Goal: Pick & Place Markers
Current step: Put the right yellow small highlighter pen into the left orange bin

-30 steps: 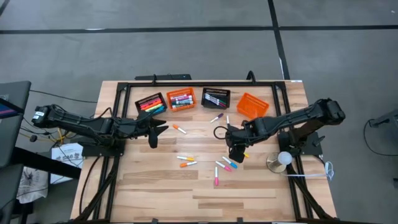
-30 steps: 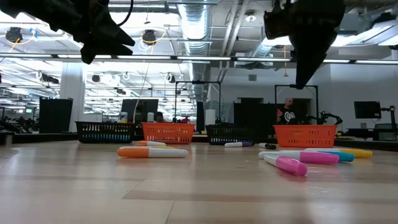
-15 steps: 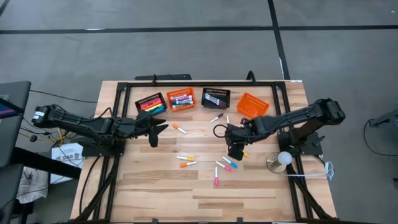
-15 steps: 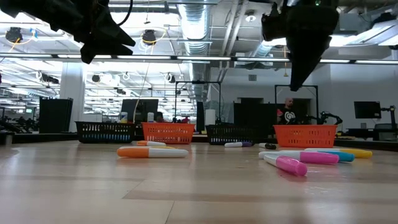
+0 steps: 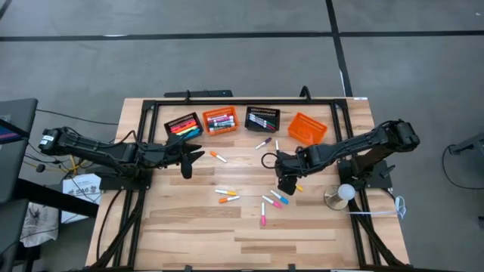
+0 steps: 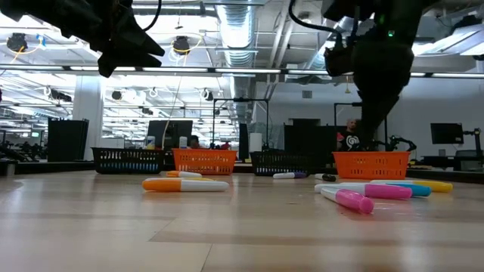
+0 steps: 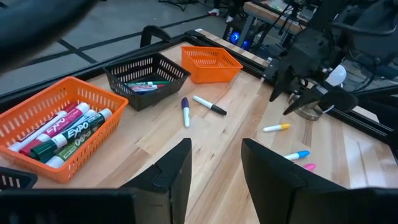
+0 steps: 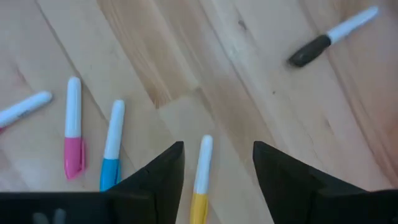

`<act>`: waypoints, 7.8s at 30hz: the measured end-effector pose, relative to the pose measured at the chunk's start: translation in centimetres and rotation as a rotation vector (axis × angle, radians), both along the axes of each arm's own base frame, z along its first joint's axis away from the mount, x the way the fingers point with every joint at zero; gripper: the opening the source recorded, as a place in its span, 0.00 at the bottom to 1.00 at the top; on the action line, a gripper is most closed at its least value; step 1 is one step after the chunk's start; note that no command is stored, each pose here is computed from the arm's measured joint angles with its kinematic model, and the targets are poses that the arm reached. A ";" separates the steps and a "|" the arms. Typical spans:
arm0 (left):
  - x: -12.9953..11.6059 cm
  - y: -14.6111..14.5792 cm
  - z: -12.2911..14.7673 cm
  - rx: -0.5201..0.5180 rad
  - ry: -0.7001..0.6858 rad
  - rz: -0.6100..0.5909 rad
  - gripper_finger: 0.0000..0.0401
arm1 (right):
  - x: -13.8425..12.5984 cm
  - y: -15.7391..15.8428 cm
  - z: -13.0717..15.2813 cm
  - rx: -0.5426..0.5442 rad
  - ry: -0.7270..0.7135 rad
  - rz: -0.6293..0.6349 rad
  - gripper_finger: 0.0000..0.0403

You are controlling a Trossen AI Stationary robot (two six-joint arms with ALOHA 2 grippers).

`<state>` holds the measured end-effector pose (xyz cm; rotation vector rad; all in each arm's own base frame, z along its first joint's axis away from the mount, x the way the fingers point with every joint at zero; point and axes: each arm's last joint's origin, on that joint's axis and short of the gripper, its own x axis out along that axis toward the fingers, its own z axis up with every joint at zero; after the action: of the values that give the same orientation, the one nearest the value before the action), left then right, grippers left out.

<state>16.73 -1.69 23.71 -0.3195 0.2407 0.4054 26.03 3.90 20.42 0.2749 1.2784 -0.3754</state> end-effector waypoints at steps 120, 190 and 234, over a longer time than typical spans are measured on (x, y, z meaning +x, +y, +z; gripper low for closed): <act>-0.1 0.2 0.1 0.125 0.036 0.041 0.34 | -3.0 -7.2 4.6 0.482 -0.169 0.035 0.10; 0.0 0.2 0.5 0.138 0.002 0.037 0.34 | -8.8 -19.6 3.0 -0.036 0.078 -0.417 0.10; 0.1 0.2 0.6 0.135 -0.014 0.038 0.34 | -9.6 -18.5 -1.7 -0.034 0.111 -0.406 0.12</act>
<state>16.82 -1.51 24.30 -0.1947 0.1924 0.4546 16.43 -14.57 18.71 0.4926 1.3214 -0.7665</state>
